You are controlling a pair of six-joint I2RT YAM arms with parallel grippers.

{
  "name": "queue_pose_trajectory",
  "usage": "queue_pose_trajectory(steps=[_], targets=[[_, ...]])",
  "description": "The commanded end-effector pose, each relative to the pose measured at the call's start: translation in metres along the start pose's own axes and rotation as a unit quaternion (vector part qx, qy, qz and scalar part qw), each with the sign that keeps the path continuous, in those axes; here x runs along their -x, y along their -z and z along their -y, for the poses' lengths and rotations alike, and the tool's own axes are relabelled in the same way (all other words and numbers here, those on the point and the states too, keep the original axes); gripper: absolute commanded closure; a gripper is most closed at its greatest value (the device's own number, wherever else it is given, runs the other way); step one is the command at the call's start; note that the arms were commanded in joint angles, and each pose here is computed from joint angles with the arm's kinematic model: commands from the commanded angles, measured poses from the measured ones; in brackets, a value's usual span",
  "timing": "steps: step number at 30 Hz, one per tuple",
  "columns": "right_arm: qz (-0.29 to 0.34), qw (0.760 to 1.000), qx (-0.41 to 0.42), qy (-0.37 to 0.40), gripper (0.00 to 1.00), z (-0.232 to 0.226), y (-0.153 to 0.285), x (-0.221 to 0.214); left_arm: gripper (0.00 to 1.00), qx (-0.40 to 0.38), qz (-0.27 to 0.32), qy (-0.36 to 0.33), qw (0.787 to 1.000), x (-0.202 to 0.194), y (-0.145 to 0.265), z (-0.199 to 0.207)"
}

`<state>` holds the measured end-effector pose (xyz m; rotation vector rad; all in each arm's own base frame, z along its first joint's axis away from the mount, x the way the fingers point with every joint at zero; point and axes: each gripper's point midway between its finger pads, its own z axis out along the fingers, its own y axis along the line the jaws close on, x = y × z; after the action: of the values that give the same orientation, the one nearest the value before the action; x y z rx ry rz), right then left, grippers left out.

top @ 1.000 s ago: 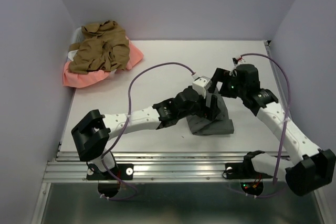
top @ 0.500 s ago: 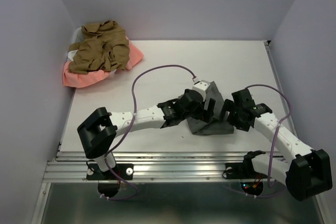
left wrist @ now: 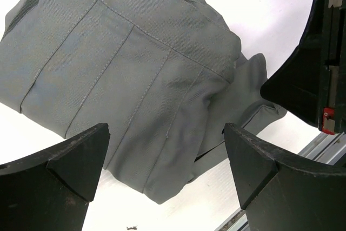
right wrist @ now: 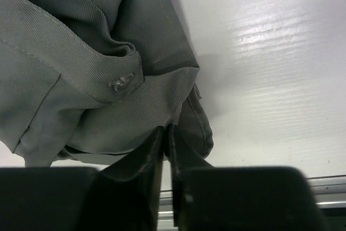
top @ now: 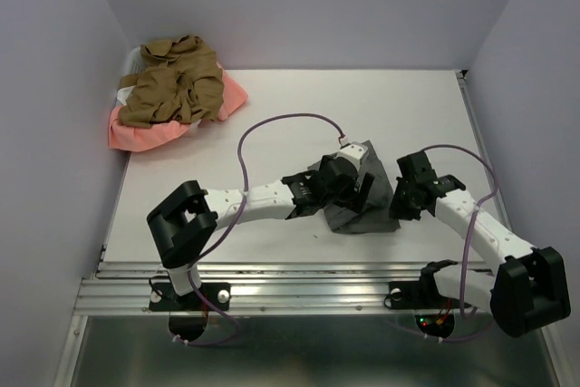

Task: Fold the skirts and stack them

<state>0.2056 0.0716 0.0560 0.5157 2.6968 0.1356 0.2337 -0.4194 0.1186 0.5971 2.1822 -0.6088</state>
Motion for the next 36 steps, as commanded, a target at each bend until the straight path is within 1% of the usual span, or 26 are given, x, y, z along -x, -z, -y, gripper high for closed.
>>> queue_pose_trajectory(steps=[1,2,3,4,8,10,16,20,23,26,30,34,36], targets=[[0.042,0.999,-0.004,0.002,0.93,-0.006,0.008,0.028,0.01,-0.006,0.032,0.001,0.999,0.026,0.006,0.007],[0.053,0.999,-0.004,-0.002,0.99,-0.008,0.008,0.035,0.01,-0.012,0.029,0.001,1.0,0.024,0.003,0.01],[0.057,0.998,-0.009,-0.005,0.99,-0.008,0.006,0.037,0.01,-0.017,0.028,0.001,0.999,0.024,0.003,0.012],[0.08,0.997,-0.012,-0.013,0.99,-0.01,0.008,0.05,0.01,-0.021,0.026,0.0,0.999,0.022,0.001,0.013],[0.11,0.994,-0.005,-0.021,0.99,-0.022,0.004,0.073,0.01,-0.03,0.016,-0.005,0.999,0.016,-0.004,0.016],[0.114,0.993,-0.009,-0.025,0.99,-0.025,-0.004,0.081,0.01,-0.036,0.011,-0.007,0.999,0.011,-0.006,0.017],[0.099,0.993,-0.025,-0.051,0.99,-0.016,-0.036,0.094,0.01,-0.045,-0.001,-0.011,0.999,-0.001,-0.013,0.018],[0.082,0.995,-0.023,-0.061,0.99,-0.012,-0.059,0.091,0.01,-0.05,-0.012,-0.011,0.999,-0.01,-0.018,0.019],[0.071,0.996,0.005,-0.05,0.99,-0.023,-0.071,0.089,0.01,-0.058,-0.019,-0.013,0.998,-0.015,-0.023,0.022],[0.078,0.996,0.034,-0.033,0.99,-0.033,-0.079,0.093,0.01,-0.057,-0.024,-0.014,0.998,-0.018,-0.027,0.023],[0.079,0.996,0.029,-0.021,0.86,-0.037,-0.088,0.102,0.01,-0.061,-0.02,-0.013,0.998,-0.014,-0.027,0.025],[0.071,0.996,0.043,-0.017,0.84,-0.049,-0.102,0.11,0.01,-0.063,-0.01,-0.009,0.998,-0.008,-0.023,0.026],[0.08,0.995,0.064,-0.013,0.81,-0.063,-0.104,0.125,0.01,-0.06,-0.006,-0.008,0.998,-0.007,-0.021,0.024]])
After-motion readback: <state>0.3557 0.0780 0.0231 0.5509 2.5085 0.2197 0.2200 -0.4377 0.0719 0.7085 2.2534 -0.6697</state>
